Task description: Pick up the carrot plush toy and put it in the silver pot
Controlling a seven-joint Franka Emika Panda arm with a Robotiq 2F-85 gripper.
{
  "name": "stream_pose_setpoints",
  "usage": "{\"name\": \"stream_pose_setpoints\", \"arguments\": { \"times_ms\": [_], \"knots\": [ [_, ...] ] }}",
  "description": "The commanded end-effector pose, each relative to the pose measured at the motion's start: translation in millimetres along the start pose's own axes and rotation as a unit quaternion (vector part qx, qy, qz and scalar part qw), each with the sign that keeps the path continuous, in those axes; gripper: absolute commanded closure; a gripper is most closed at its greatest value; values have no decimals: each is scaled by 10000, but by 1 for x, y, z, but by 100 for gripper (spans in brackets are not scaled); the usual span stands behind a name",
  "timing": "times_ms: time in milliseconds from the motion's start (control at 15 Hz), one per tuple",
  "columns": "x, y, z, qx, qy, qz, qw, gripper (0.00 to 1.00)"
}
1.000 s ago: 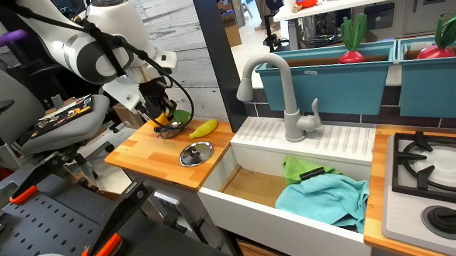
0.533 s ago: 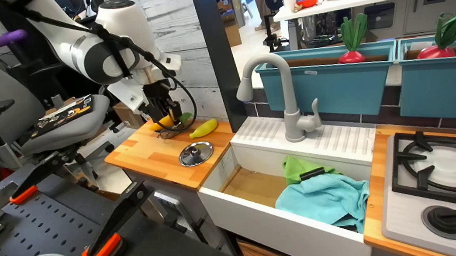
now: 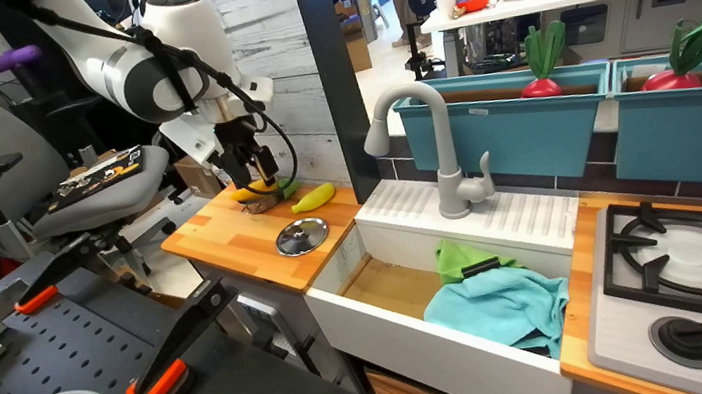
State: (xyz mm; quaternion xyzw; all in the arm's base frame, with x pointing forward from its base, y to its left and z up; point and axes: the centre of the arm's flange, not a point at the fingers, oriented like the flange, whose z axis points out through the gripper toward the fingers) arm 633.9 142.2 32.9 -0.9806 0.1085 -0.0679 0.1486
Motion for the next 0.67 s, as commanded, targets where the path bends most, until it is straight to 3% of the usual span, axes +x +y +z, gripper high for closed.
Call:
{"name": "stream_pose_setpoints", "arguments": {
  "times_ms": [0,133,200,600],
  "knots": [
    [-20,-17,-44,203,-13,-302,9993,0],
    [-39,-26,-70,275,-108,-551,9980,0],
    [-14,-28,-29,212,-33,-328,9992,0],
    [-18,-26,-29,201,-77,-319,9993,0]
  ]
}}
